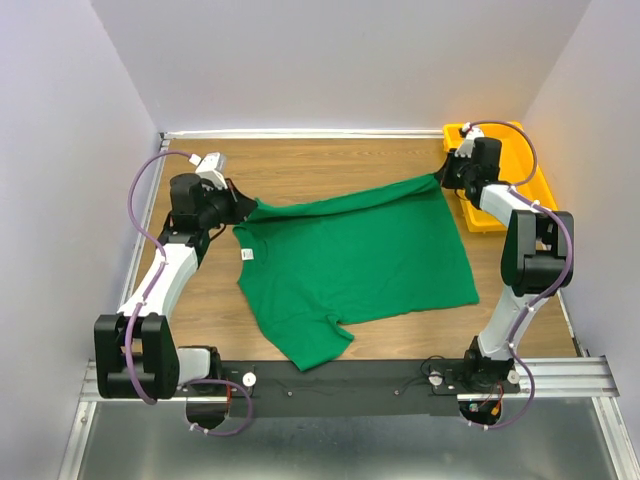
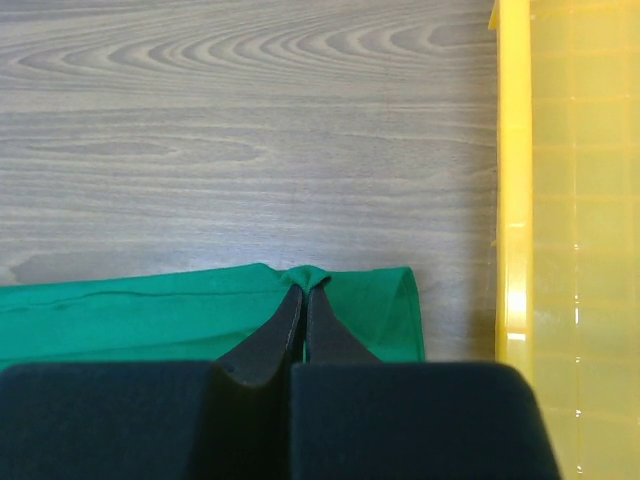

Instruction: Fold and stack the t-shirts

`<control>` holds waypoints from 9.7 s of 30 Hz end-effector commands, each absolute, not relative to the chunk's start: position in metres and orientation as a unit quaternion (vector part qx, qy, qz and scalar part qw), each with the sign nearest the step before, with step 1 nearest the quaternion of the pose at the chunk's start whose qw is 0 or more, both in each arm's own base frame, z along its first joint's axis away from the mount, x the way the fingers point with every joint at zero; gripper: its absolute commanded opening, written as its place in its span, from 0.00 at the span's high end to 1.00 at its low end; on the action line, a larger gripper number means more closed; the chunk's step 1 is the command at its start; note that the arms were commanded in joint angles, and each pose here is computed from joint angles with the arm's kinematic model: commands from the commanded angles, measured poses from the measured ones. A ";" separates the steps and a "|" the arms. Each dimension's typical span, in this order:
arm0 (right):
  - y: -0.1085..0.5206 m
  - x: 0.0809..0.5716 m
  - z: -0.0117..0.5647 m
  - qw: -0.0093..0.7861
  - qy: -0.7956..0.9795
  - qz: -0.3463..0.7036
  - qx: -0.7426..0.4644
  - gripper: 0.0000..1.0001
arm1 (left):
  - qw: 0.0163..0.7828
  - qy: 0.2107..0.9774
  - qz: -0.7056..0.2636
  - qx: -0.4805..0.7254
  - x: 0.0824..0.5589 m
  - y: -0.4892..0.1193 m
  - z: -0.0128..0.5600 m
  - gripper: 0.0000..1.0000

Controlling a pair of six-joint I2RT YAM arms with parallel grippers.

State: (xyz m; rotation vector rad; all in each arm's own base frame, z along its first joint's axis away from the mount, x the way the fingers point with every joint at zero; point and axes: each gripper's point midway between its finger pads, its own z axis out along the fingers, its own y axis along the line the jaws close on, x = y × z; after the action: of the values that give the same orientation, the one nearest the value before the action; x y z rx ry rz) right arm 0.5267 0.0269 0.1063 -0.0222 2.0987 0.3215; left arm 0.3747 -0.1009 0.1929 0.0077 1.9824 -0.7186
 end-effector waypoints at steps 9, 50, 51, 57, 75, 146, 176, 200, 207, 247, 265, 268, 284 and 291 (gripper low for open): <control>0.016 0.526 0.110 0.498 0.860 0.111 -0.014 0.95 | 0.477 0.819 -0.320 0.021 0.353 -0.115 0.186 1.00; 0.027 0.475 0.122 0.490 0.859 0.139 -0.042 0.37 | 0.421 0.836 -0.351 0.035 0.297 -0.143 0.160 1.00; 0.027 0.475 0.121 0.489 0.860 0.141 -0.041 0.37 | 0.419 0.837 -0.350 0.033 0.297 -0.143 0.160 1.00; 0.029 0.475 0.120 0.487 0.860 0.145 -0.040 0.37 | 0.406 0.842 -0.354 0.034 0.290 -0.150 0.154 1.00; 0.032 0.471 0.121 0.485 0.860 0.154 -0.045 0.37 | 0.370 0.853 -0.366 0.040 0.272 -0.170 0.141 1.00; 0.003 0.497 0.067 0.339 0.936 0.050 -0.082 1.00 | 0.370 0.880 -0.297 -0.017 0.288 -0.178 0.136 0.07; 0.006 0.437 0.065 0.349 0.921 0.047 -0.167 0.43 | 0.348 0.906 -0.241 0.017 0.322 -0.176 0.112 0.09; 0.063 0.401 0.097 0.353 0.890 0.203 -0.204 0.43 | 0.223 0.944 -0.223 0.095 0.371 -0.207 0.039 0.54; 0.062 0.400 0.097 0.352 0.892 0.200 -0.203 0.43 | 0.235 0.938 -0.233 0.107 0.370 -0.209 0.048 1.00; 0.050 0.413 0.103 0.359 0.899 0.167 -0.189 0.43 | 0.205 0.902 -0.316 0.213 0.283 -0.236 0.074 1.00; 0.051 0.411 0.094 0.348 0.903 0.173 -0.184 0.43 | 0.183 0.912 -0.292 0.222 0.276 -0.231 0.061 0.93; 0.052 0.412 0.089 0.341 0.906 0.179 -0.176 0.43 | 0.164 0.914 -0.291 0.229 0.269 -0.230 0.054 0.72; 0.017 0.476 0.078 0.341 0.932 0.093 -0.085 0.44 | 0.370 0.897 -0.241 0.014 0.329 -0.175 0.167 0.31; -0.003 0.509 0.063 0.339 0.937 0.038 -0.077 0.46 | 0.378 0.887 -0.235 -0.120 0.317 -0.100 0.136 0.31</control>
State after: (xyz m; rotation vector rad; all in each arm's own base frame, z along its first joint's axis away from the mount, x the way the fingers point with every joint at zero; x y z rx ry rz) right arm 0.4983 0.0142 0.0745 -0.2432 2.4072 0.2194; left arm 0.3272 -0.1206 0.1609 -0.1380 2.2437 -0.6036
